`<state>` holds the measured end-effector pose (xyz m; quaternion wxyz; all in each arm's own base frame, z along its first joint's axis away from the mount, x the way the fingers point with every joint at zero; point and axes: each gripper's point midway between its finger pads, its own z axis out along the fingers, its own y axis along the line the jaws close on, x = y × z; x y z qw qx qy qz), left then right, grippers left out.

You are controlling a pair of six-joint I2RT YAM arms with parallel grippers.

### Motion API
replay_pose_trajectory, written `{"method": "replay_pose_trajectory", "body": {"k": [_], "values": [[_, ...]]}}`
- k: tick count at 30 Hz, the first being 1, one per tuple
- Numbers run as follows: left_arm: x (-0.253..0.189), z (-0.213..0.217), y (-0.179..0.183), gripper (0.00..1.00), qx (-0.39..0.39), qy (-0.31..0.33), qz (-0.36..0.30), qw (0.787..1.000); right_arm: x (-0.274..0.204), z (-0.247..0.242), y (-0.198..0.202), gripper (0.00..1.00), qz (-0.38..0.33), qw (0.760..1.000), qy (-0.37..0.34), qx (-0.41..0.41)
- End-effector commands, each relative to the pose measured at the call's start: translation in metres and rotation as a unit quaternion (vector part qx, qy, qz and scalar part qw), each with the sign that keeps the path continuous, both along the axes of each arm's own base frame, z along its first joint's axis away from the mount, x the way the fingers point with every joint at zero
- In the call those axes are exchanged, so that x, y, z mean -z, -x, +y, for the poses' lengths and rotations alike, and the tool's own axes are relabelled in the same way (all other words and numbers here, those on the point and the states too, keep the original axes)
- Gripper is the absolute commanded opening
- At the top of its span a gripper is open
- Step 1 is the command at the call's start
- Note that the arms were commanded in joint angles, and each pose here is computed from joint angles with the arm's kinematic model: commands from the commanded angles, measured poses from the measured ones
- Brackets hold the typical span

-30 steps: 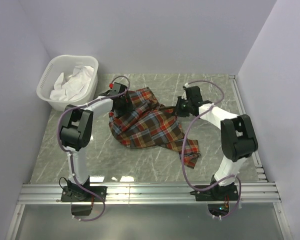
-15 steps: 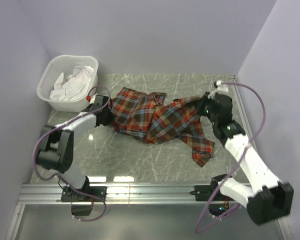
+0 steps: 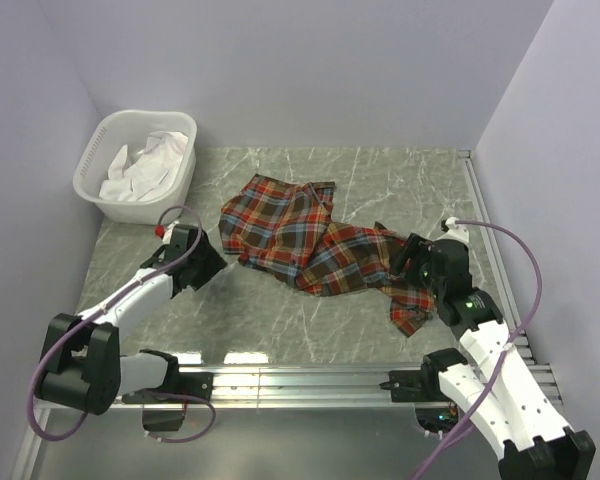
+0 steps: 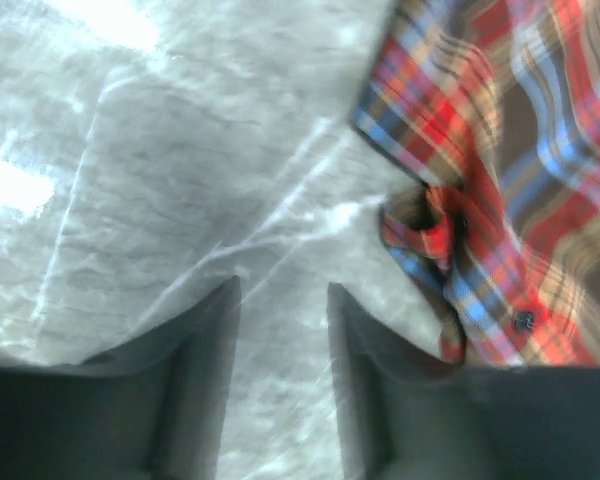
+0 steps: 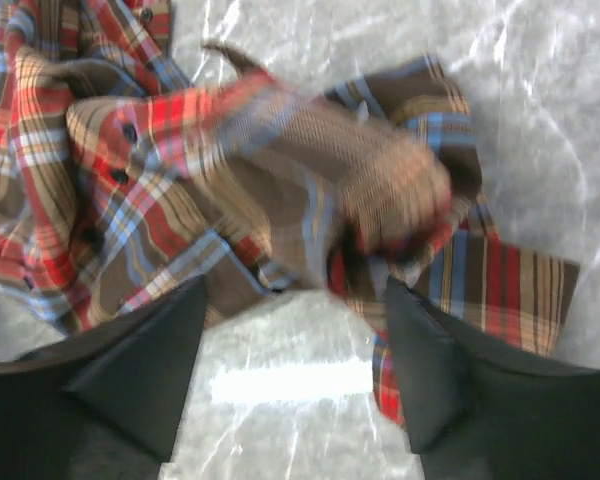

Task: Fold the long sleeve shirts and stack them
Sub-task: Flatten the shirt out

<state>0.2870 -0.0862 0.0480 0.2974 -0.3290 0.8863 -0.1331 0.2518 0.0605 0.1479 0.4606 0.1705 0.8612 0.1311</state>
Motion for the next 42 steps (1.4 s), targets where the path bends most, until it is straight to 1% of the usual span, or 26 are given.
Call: {"method": "replay_pose_trajectory", "body": {"k": [1, 3, 4, 6, 7, 8, 9, 10, 11, 12, 13, 14, 15, 16, 18, 19, 20, 22, 23, 25, 28, 30, 33, 39, 41, 42], "values": [[-0.053, -0.015, -0.029, 0.69, 0.041, 0.017, -0.071, 0.996, -0.025, -0.003, 0.004, 0.82, -0.019, 1.000, 0.005, -0.003], [-0.059, -0.019, -0.040, 0.80, 0.058, 0.009, -0.069, 0.996, -0.044, -0.002, -0.003, 0.84, -0.035, 0.999, 0.012, -0.009], [-0.068, -0.021, -0.058, 0.86, 0.067, -0.003, -0.074, 0.995, -0.049, -0.004, -0.006, 0.85, -0.036, 0.999, 0.021, -0.008], [-0.072, -0.021, -0.075, 0.89, 0.070, -0.020, -0.066, 0.995, -0.058, -0.003, -0.015, 0.85, -0.035, 0.999, 0.026, -0.008], [-0.094, -0.024, -0.097, 0.90, 0.077, -0.029, -0.090, 0.992, -0.061, -0.002, -0.019, 0.85, -0.040, 0.999, 0.027, -0.009], [-0.076, -0.021, -0.109, 0.91, 0.073, -0.050, -0.063, 0.994, -0.060, -0.003, -0.023, 0.86, -0.036, 0.999, 0.030, -0.005], [-0.076, -0.023, -0.121, 0.90, 0.076, -0.056, -0.061, 0.994, -0.063, -0.002, -0.027, 0.86, -0.039, 0.999, 0.028, -0.004], [-0.098, -0.027, -0.146, 0.90, 0.081, -0.064, -0.086, 0.991, -0.065, -0.002, -0.030, 0.86, -0.041, 0.999, 0.026, -0.001], [-0.073, -0.028, -0.160, 0.90, 0.084, -0.077, -0.057, 0.992, -0.062, 0.000, -0.033, 0.86, -0.034, 0.999, 0.027, -0.002], [-0.068, -0.025, -0.169, 0.90, 0.081, -0.091, -0.045, 0.991, -0.065, 0.001, -0.036, 0.87, -0.035, 0.999, 0.027, -0.003], [-0.068, -0.030, -0.195, 0.90, 0.084, -0.098, -0.049, 0.990, -0.064, 0.000, -0.037, 0.87, -0.033, 0.999, 0.030, -0.004], [-0.068, -0.032, -0.206, 0.89, 0.084, -0.103, -0.051, 0.990, -0.061, 0.000, -0.040, 0.88, -0.025, 0.999, 0.034, -0.003], [-0.085, -0.033, -0.226, 0.89, 0.075, -0.110, -0.070, 0.989, -0.062, -0.002, -0.041, 0.88, -0.024, 0.999, 0.040, -0.001], [-0.069, -0.034, -0.236, 0.89, 0.074, -0.118, -0.056, 0.989, -0.062, -0.002, -0.042, 0.88, -0.023, 0.999, 0.042, 0.001], [-0.068, -0.035, -0.253, 0.88, 0.061, -0.127, -0.060, 0.988, -0.059, 0.000, -0.042, 0.88, -0.021, 0.999, 0.043, -0.006], [-0.081, -0.036, -0.267, 0.87, 0.046, -0.127, -0.080, 0.988, -0.061, 0.001, -0.043, 0.88, -0.028, 0.999, 0.039, -0.007], [-0.067, -0.039, -0.275, 0.87, 0.045, -0.131, -0.075, 0.988, -0.057, 0.003, -0.041, 0.88, -0.027, 0.999, 0.037, -0.012], [-0.074, -0.044, -0.289, 0.85, 0.027, -0.131, -0.091, 0.987, -0.055, 0.006, -0.040, 0.88, -0.029, 0.999, 0.028, -0.019], [-0.061, -0.044, -0.294, 0.84, 0.019, -0.142, -0.084, 0.986, -0.053, 0.007, -0.040, 0.88, -0.031, 0.999, 0.027, -0.022], [-0.061, -0.053, -0.303, 0.83, 0.023, -0.143, -0.095, 0.985, -0.046, 0.009, -0.037, 0.88, -0.024, 0.999, 0.027, -0.031], [-0.033, -0.065, -0.304, 0.82, 0.041, -0.172, -0.080, 0.981, -0.038, 0.011, -0.035, 0.88, -0.017, 0.999, 0.027, -0.039], [-0.018, -0.070, -0.294, 0.81, 0.048, -0.190, -0.057, 0.979, -0.034, 0.014, -0.033, 0.88, -0.015, 0.999, 0.021, -0.044], [0.000, -0.072, -0.278, 0.77, 0.053, -0.193, -0.034, 0.979, -0.033, 0.019, -0.033, 0.88, -0.018, 0.998, 0.010, -0.054], [0.019, -0.055, -0.226, 0.75, 0.056, -0.205, 0.014, 0.977, -0.037, 0.018, -0.032, 0.88, -0.022, 0.998, 0.014, -0.057], [0.024, -0.046, -0.201, 0.74, 0.059, -0.209, 0.037, 0.975, -0.039, 0.017, -0.031, 0.88, -0.026, 0.998, 0.015, -0.056], [0.042, -0.040, -0.175, 0.73, 0.066, -0.215, 0.067, 0.972, -0.039, 0.018, -0.030, 0.88, -0.026, 0.998, 0.013, -0.058]]}}
